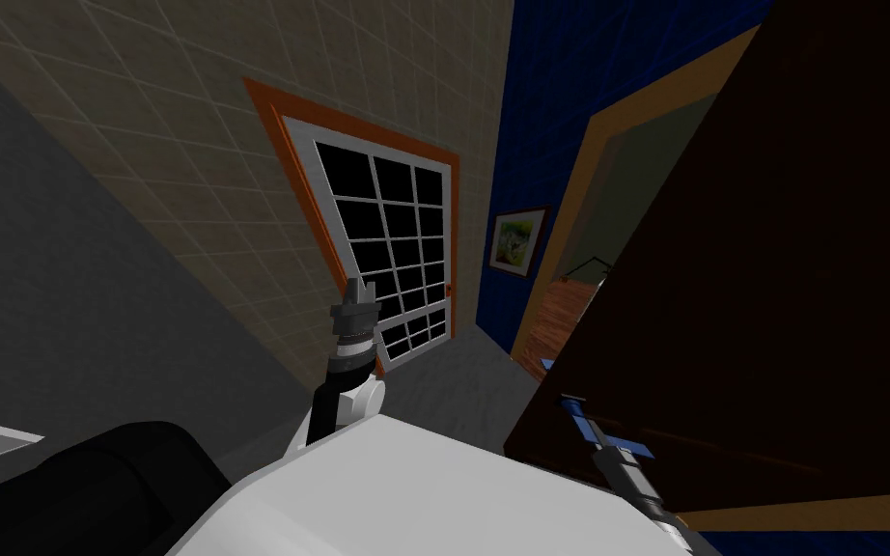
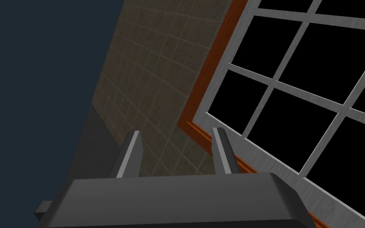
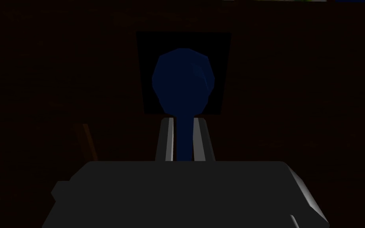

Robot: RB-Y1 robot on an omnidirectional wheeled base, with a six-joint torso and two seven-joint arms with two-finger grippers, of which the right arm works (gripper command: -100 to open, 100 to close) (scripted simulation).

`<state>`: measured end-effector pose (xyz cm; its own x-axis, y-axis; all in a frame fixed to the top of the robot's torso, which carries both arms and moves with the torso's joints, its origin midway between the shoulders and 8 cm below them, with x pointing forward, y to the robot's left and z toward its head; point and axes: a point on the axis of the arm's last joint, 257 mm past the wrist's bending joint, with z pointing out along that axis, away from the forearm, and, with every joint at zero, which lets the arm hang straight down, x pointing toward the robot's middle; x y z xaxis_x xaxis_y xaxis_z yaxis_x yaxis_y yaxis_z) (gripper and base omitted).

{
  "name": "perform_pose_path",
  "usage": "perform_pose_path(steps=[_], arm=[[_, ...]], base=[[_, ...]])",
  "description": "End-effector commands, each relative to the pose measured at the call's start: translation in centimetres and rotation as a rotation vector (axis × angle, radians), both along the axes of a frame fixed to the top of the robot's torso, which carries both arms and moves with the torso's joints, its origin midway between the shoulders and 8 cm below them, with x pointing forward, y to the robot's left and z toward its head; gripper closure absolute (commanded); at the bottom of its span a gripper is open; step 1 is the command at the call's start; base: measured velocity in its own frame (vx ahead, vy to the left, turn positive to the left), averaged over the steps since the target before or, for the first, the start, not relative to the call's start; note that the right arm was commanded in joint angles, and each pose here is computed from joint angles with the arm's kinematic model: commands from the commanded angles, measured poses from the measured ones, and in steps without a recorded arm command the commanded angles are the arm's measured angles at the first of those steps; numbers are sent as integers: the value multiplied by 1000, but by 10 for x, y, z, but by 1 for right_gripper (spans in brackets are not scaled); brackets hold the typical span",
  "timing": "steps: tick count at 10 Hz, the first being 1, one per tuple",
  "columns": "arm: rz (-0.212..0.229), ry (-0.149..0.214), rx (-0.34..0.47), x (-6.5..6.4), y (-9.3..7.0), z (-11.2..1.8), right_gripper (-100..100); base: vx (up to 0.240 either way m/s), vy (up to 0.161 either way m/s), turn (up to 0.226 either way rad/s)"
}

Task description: Pull the door open

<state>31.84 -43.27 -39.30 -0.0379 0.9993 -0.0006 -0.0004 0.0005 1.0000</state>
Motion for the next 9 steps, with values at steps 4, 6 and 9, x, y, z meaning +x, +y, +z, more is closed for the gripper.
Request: perform_pose_path(steps=[4,6,9], arm=[[43,5,3,9,19,-2,100],[88,5,5,20,39,-3,100],[118,5,5,26,53,-2,100]], base=[[-147,-24,-21],[-193,-42,-59],[-144,-41,-28]])
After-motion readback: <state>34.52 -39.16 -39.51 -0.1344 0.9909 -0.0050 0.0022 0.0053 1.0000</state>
